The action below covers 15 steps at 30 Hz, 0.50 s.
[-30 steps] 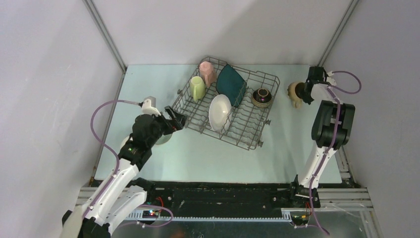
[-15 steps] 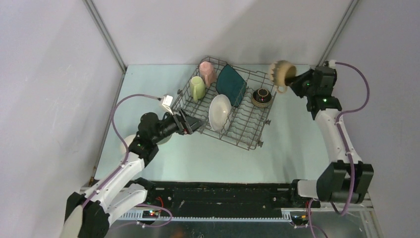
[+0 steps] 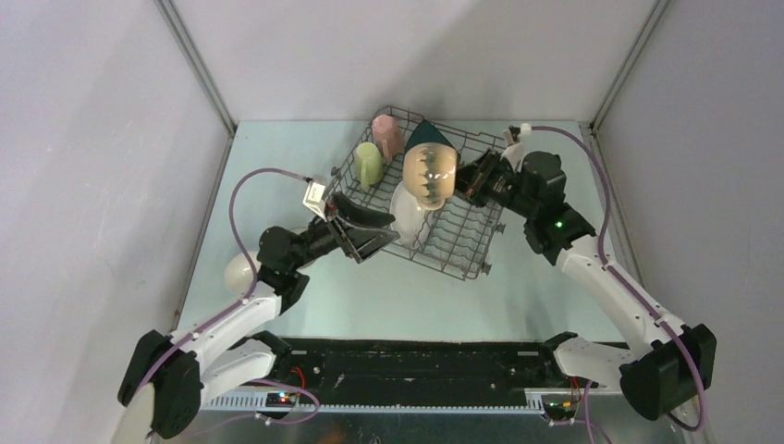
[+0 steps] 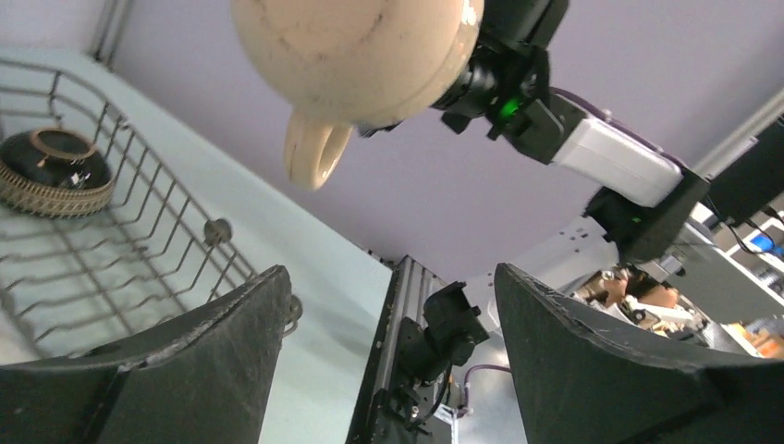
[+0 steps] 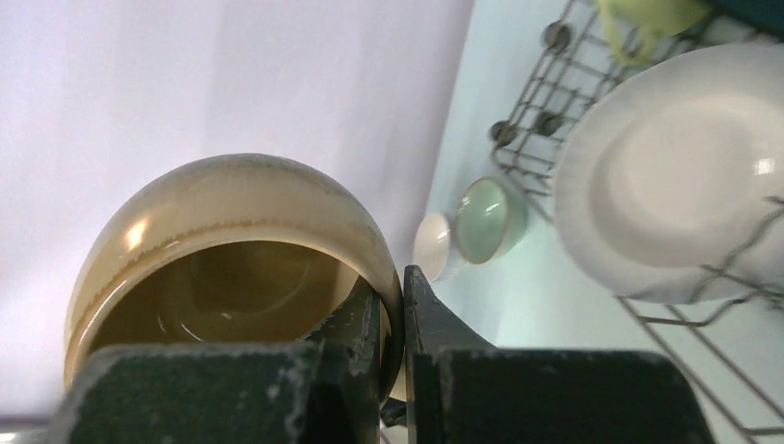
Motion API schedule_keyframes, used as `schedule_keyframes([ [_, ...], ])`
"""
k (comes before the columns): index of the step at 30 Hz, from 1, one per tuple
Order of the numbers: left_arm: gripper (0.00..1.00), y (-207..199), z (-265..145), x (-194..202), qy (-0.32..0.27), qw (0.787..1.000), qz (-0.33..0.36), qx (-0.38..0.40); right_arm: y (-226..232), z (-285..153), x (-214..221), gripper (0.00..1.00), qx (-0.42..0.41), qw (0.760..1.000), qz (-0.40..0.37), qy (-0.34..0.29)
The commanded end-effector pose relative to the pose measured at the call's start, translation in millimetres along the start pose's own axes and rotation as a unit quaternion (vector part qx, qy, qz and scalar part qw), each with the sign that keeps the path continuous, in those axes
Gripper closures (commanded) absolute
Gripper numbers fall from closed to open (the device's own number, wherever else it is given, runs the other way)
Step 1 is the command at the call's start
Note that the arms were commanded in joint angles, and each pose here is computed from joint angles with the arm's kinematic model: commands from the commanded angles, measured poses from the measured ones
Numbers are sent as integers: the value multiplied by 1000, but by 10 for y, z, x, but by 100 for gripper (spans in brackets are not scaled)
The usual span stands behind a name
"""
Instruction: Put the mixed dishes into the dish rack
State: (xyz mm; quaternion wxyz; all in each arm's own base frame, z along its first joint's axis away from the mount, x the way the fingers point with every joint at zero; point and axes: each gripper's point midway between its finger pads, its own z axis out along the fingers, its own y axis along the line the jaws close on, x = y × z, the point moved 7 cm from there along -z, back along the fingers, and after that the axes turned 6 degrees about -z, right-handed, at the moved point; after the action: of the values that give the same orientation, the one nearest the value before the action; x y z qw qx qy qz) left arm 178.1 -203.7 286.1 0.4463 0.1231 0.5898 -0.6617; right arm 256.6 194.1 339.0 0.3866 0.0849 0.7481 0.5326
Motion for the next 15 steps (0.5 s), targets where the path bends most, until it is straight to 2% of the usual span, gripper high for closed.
schedule_keyframes([
  [1,15,-310,53,-50,-23,994,30,107,725,-73,37,100,-170,985,-3,-7],
  [5,22,-362,84,-54,-41,990,27,134,877,-24,199,100,-208,978,1,2],
  [15,32,-366,192,-71,-45,989,21,140,864,105,410,100,-182,983,27,21],
])
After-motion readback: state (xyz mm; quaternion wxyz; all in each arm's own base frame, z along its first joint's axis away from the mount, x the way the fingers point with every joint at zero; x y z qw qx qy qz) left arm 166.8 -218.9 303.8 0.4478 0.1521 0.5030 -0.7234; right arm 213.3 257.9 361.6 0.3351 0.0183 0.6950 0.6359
